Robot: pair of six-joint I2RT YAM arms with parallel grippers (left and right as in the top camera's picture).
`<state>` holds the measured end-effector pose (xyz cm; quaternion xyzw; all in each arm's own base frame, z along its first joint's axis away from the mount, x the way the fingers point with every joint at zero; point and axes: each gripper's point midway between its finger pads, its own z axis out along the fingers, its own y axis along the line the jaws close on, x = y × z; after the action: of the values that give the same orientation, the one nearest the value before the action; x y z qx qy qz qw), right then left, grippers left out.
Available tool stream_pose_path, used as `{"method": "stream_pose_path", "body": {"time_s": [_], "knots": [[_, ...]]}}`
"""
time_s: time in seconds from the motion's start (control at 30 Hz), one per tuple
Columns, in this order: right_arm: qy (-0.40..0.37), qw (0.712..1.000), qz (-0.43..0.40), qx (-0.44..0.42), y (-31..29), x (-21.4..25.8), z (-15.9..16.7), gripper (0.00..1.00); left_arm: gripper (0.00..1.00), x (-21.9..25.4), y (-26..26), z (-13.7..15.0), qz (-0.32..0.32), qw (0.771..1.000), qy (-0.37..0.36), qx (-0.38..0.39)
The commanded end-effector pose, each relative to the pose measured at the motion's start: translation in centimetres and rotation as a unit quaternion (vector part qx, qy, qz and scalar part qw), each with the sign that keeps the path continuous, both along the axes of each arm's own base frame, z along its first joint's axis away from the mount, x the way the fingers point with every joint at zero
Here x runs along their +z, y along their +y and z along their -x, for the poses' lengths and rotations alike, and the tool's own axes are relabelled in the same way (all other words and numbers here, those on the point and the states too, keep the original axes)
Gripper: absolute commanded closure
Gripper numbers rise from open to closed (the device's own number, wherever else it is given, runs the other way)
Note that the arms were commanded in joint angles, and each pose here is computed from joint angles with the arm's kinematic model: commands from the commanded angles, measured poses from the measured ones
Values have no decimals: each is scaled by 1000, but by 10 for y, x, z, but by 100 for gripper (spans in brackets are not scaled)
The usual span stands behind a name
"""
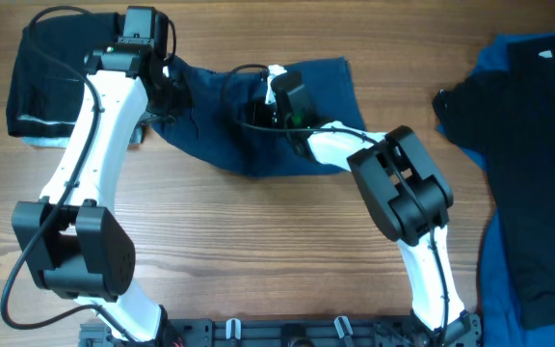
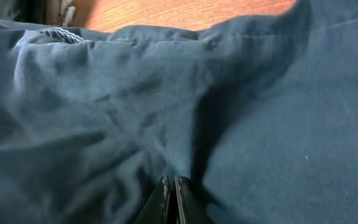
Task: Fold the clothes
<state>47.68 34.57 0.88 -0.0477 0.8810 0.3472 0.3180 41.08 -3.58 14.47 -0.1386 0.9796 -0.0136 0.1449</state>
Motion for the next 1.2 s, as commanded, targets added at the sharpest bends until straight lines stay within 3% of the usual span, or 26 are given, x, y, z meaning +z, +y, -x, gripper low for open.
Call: {"method": "stream_pose_path", "body": {"time_s": [0.0,0.17,0.27,0.5,0.73,0.93,1.03,1.17], "knots": [[1,1000,-20,11,7,7,1,96,96,20,-2,-6,-2,999,-32,-10],[-83,996,-19,13,-4,89,-24,96,96,20,-2,-6,-2,999,-32,-10],[-115,993,-7,-2,-8,113,-36,96,96,20,-3,-6,-2,999,-32,-11],[-97,995,11,-22,-8,75,-40,96,96,20,-18,-5,-2,999,-33,-29],[-89,995,-52,-16,13,28,-44,96,96,20,-20,-4,-1,999,-32,-31],[-58,997,-41,-25,10,-22,-41,96,96,19,-24,-2,10,999,-27,-36],[-83,995,-48,-7,15,-7,-44,96,96,19,-28,-1,13,999,-27,-42],[-132,988,-74,41,16,67,-58,96,96,19,-33,1,6,997,-25,-67]]}}
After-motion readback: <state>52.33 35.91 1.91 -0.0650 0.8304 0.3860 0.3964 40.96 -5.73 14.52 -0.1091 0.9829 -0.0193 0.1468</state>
